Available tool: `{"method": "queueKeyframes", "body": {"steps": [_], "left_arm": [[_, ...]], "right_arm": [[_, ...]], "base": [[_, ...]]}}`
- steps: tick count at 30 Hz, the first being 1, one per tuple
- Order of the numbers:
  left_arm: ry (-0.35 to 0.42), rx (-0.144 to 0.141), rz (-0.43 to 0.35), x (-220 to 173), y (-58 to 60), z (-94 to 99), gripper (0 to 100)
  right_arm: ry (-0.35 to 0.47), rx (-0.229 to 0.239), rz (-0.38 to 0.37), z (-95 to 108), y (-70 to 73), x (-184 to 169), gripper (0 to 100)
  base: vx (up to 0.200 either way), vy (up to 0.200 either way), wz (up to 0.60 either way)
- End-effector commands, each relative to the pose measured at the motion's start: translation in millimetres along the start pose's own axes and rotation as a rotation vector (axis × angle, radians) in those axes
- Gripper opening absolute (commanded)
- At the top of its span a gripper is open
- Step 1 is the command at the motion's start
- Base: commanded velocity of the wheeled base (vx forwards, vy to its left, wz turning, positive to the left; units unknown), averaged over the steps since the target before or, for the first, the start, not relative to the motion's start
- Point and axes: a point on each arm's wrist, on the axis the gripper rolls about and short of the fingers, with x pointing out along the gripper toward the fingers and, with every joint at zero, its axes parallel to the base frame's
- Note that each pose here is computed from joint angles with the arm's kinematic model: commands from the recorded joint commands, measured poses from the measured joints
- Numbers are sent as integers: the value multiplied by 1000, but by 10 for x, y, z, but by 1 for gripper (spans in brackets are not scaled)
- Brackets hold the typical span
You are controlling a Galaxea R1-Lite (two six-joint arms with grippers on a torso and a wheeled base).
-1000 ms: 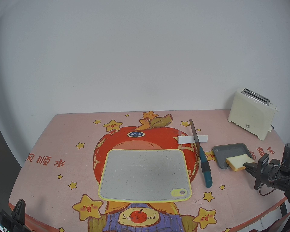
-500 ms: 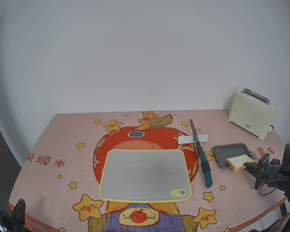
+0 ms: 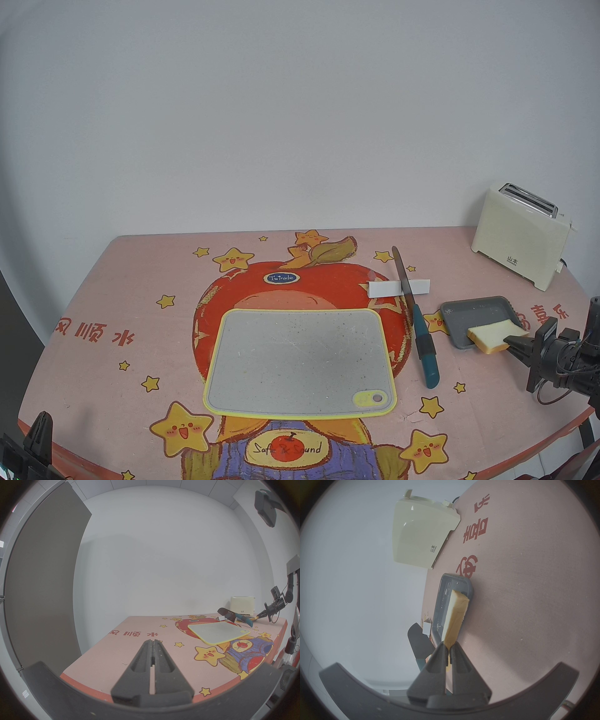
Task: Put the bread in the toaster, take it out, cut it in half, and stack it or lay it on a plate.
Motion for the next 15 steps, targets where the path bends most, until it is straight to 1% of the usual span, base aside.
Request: {"method": "queueKeyframes", "body": {"steps": [1,6,15], "left_arm": [[10,0,1,8,0,-50,0],[10,0,1,8,0,-50,0],[10,0,1,8,0,-50,0]], "right_arm": [[1,-2,3,-2,7,1,0],[21,-16,10,-42,26,9,0],[26,-19,8,-56,22,10,0]], "base": [[0,0,0],[0,0,0],[0,0,0]]}}
